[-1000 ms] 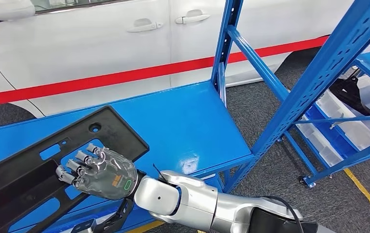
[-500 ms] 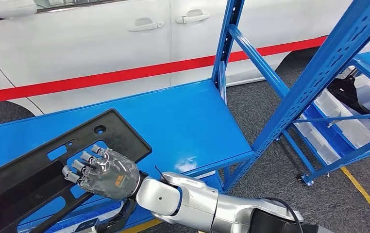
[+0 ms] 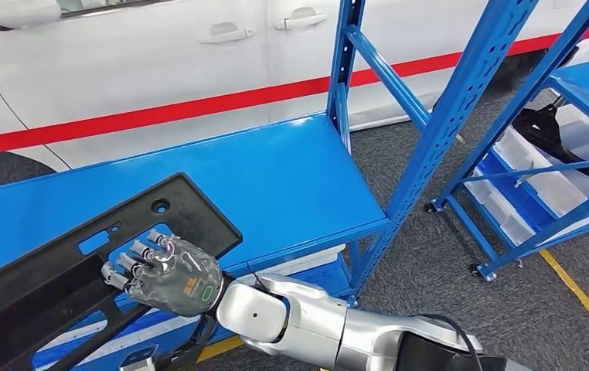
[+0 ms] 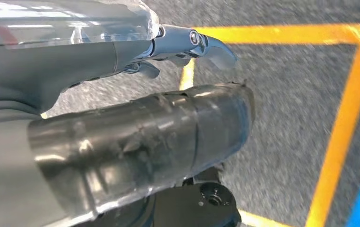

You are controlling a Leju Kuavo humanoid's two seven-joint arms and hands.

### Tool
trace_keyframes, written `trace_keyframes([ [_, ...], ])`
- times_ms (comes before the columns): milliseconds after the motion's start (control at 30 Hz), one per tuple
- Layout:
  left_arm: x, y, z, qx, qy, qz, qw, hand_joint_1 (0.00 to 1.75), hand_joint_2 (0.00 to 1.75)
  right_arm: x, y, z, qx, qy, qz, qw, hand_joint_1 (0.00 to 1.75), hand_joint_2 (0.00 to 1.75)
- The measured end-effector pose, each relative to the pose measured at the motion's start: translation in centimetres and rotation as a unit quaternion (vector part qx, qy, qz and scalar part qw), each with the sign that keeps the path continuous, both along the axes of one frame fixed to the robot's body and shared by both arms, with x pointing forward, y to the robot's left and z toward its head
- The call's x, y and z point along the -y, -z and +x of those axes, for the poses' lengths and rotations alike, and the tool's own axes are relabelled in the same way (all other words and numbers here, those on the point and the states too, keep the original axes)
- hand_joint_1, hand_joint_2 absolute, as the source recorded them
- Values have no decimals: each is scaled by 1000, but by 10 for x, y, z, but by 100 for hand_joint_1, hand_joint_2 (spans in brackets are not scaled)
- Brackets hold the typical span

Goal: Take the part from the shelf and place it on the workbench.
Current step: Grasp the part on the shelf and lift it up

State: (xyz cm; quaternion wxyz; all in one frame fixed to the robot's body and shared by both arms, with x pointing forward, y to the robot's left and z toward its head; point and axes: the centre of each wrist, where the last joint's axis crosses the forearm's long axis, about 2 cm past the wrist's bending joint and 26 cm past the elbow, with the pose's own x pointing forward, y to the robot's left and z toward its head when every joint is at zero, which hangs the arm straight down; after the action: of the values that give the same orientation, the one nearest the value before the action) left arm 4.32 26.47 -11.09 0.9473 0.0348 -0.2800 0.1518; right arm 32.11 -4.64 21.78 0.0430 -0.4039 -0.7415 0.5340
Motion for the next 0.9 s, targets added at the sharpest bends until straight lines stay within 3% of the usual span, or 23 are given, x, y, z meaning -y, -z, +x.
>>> trace_keyframes([
  [900,-2,0,2,-6,6,12,1000,0,0,0,-1,1,4,5,2,1000,175,175],
])
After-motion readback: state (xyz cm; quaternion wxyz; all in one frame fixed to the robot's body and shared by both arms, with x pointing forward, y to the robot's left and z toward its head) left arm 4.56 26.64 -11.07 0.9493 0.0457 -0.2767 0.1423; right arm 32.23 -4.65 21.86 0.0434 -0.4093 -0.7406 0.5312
